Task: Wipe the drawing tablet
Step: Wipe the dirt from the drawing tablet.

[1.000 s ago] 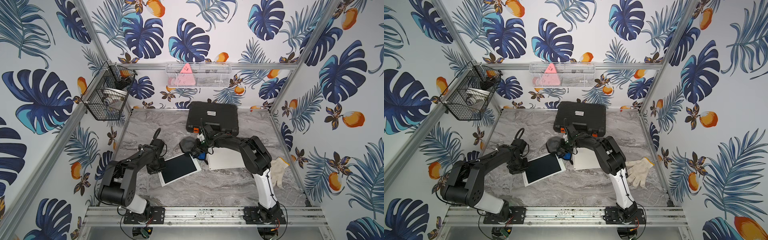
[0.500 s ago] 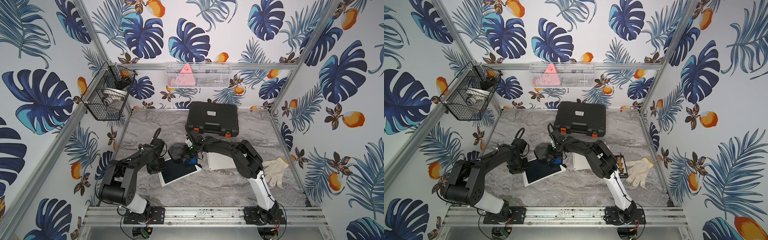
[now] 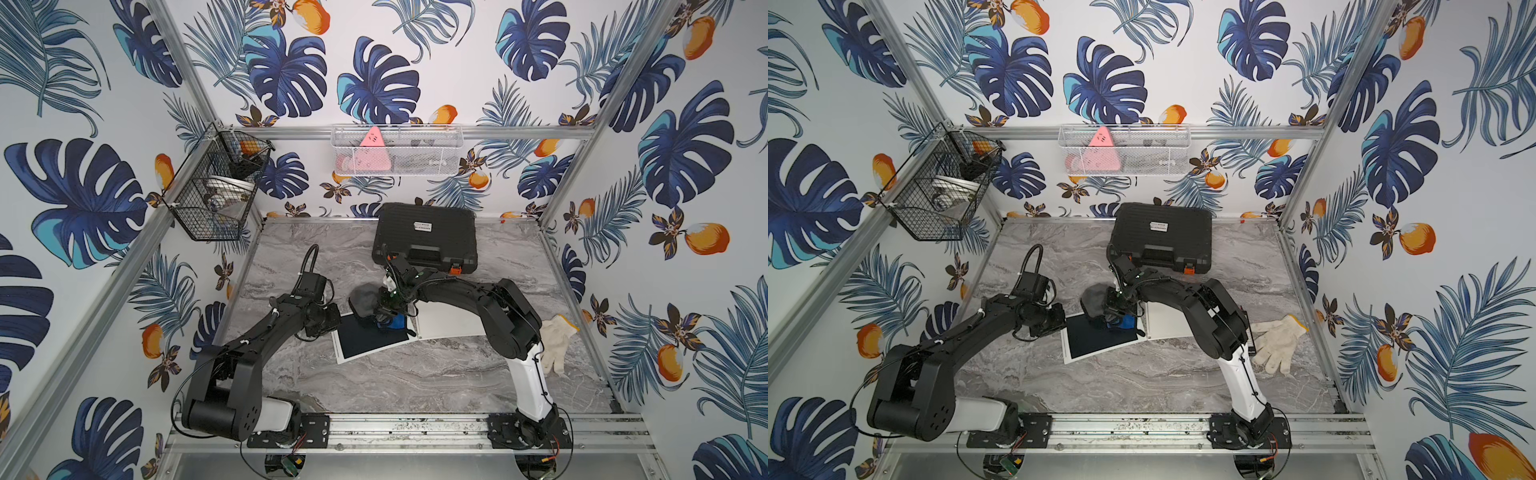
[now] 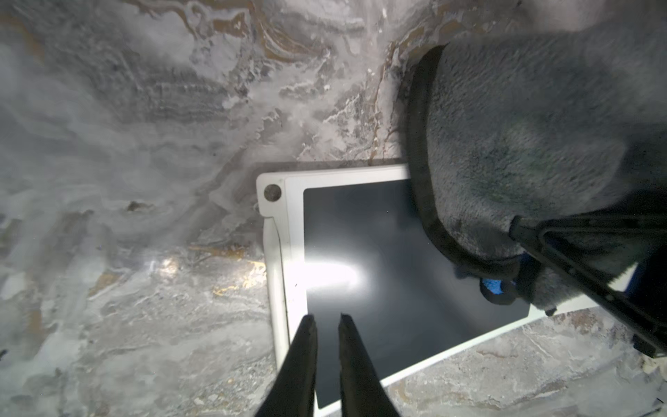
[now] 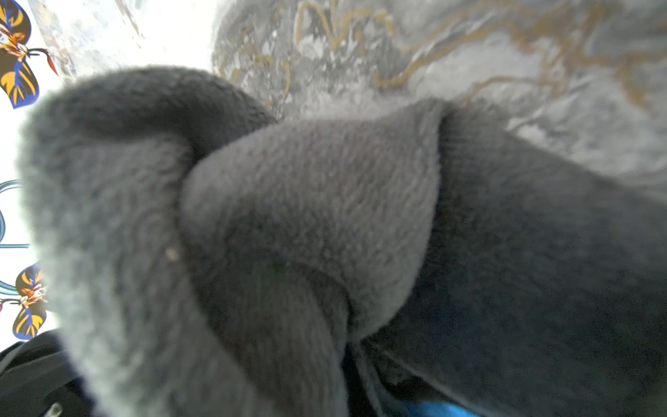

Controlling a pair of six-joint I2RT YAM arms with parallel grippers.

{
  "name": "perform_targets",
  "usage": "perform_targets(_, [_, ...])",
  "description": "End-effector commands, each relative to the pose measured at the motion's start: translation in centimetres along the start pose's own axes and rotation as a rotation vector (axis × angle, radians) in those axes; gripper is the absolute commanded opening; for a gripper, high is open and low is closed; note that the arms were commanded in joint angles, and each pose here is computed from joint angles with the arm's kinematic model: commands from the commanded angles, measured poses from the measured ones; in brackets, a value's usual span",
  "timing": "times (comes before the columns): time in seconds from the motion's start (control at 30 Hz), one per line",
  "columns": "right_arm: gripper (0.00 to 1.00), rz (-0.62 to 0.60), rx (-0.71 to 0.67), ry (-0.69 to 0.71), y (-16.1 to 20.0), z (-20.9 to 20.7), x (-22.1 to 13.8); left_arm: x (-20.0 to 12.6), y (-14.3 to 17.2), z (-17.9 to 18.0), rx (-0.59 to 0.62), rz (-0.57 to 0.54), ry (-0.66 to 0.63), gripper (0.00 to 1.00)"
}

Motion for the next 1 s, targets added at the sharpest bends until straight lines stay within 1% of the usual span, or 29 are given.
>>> perform_targets(0.0, [0.0, 0.004, 0.011, 0.013, 0.1, -0.5, 0.1, -0.2, 0.2, 0.4, -0.031, 0.004, 0.02, 0.18])
perform_targets(0.17, [0.0, 0.01, 0.011, 0.026, 0.1, -0.6, 1.2, 0.7, 1.5, 1.3, -0.085, 0.063, 0.026, 0.15])
perform_targets(0.37, [0.0, 0.045, -0.012, 0.033, 1.4, 0.7, 3.7, 1.4, 2.1, 1.7, -0.109, 0.077, 0.029, 0.13])
perform_targets(0.5, [0.0, 0.067, -0.022, 0.026, 2.7, 1.8, 5.3, 2.1, 2.8, 2.5, -0.12, 0.11, -0.01, 0.11])
perform_targets(0.6, [0.0, 0.09, -0.035, 0.023, 3.7, 2.5, 6.6, 2.4, 2.9, 2.9, -0.127, 0.112, -0.033, 0.09])
perform_targets(0.73, [0.0, 0.117, -0.038, 0.005, 4.7, 3.6, 8.2, 2.9, 3.3, 3.5, -0.131, 0.132, -0.061, 0.02])
perform_targets(0.97, [0.0, 0.168, -0.022, -0.034, 6.6, 5.2, 10.4, 2.9, 3.4, 3.8, -0.127, 0.132, -0.092, 0.01])
Point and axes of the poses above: each gripper's point midway between its finger pads, its own x axis out along the fingers, its own z axis along the line the jaws close on, y = z × x, the point moved 1 cm from there along -x, back along the fingers, and after that the axes turned 12 degrees about x, right-handed, at the moved point
